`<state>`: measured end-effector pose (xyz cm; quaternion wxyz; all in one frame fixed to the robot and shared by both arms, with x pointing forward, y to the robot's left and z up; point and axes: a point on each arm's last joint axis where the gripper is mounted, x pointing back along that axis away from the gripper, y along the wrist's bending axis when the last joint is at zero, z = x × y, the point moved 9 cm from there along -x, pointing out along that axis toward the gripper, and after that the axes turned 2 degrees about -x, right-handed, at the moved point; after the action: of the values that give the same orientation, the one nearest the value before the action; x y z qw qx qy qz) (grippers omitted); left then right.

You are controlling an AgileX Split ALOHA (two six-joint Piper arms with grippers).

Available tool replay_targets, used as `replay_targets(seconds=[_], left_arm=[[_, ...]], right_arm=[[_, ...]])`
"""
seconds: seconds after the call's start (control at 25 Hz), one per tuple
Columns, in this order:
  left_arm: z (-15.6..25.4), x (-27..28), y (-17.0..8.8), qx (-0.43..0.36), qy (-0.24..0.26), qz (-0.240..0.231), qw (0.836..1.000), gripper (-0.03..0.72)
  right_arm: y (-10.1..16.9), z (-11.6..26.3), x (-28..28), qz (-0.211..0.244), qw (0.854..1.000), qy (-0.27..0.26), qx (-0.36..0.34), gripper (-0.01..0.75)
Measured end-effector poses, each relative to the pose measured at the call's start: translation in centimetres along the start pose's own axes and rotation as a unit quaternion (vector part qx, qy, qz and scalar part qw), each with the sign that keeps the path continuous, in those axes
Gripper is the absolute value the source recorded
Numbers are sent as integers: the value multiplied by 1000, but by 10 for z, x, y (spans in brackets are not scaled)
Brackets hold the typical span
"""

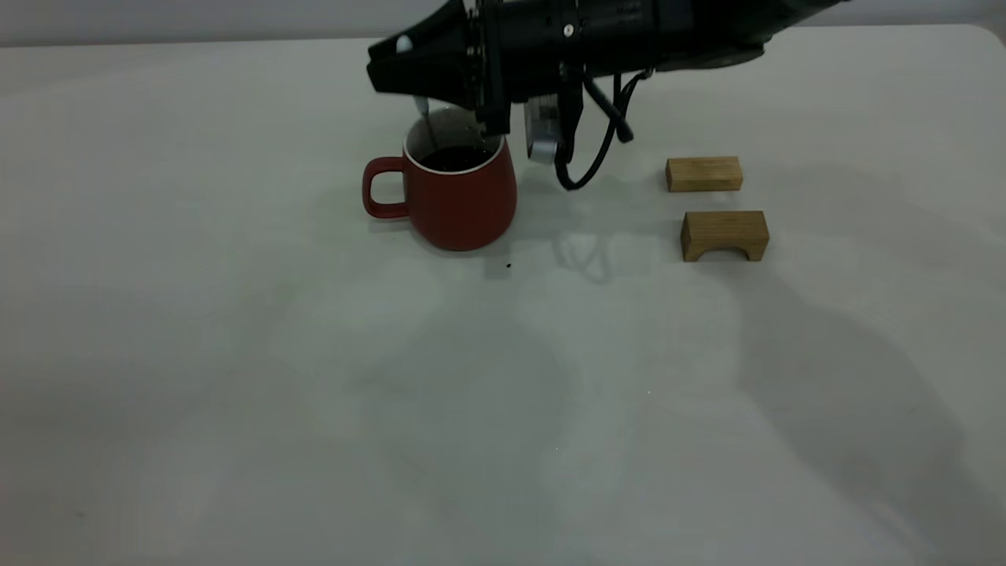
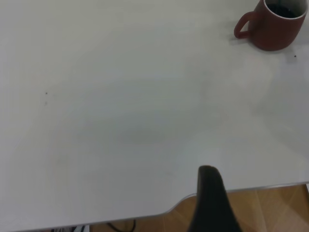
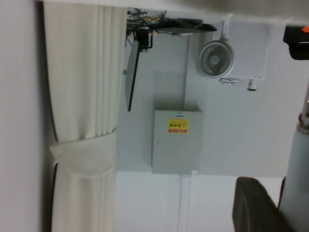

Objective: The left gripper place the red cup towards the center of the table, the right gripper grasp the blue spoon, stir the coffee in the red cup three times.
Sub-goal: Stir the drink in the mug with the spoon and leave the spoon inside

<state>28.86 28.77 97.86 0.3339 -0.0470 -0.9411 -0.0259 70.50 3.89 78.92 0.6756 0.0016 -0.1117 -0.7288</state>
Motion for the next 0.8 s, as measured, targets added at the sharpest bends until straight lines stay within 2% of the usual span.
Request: replay_targets(seconds=[0.24, 0.52, 0.8], left_arm=[[0, 0, 0, 0, 0, 0, 1000, 560], [0, 0, 0, 0, 0, 0, 1000, 560], [0, 0, 0, 0, 0, 0, 1000, 560]], right_arm=[[15, -12, 28, -22, 1000, -13, 3, 126], [-2, -12, 29, -10, 1000, -23, -16, 126], [-22, 1, -2, 17, 1000, -10, -20, 126]])
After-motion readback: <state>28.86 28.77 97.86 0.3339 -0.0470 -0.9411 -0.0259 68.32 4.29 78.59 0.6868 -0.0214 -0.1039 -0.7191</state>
